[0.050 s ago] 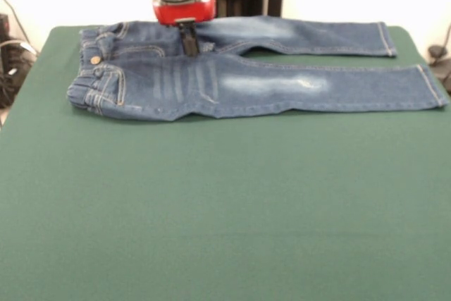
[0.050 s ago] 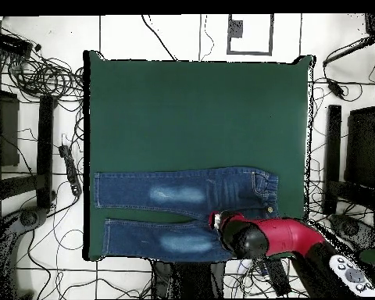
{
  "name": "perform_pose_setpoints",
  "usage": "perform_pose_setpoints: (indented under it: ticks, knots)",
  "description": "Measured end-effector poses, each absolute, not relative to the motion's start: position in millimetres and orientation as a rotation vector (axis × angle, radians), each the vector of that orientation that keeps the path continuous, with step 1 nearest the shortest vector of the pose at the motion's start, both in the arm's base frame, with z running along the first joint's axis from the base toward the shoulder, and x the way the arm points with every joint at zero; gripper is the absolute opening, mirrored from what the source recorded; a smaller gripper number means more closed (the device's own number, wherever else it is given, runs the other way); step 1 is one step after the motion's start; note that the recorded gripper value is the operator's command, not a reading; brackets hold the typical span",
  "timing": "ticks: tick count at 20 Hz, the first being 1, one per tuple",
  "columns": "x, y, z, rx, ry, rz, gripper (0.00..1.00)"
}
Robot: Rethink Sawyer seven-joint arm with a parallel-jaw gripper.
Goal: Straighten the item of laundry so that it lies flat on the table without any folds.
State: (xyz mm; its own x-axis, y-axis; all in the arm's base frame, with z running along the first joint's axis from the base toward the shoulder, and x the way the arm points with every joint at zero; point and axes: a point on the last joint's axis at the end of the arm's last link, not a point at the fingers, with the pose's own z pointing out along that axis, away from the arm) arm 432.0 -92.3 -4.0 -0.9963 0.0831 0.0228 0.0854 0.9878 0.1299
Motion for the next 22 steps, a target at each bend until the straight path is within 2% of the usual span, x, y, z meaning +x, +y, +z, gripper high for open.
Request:
perform_pose_setpoints:
  ticks: [11,18,22]
  knots:
    - [440,-109,10,-0.167,-3.134,-0.14,0.0]
    - [445,-64,-16,-0.04,-3.112,-0.155,0.0]
    - [448,-60,-36,-0.053,-3.097,-0.185,0.0]
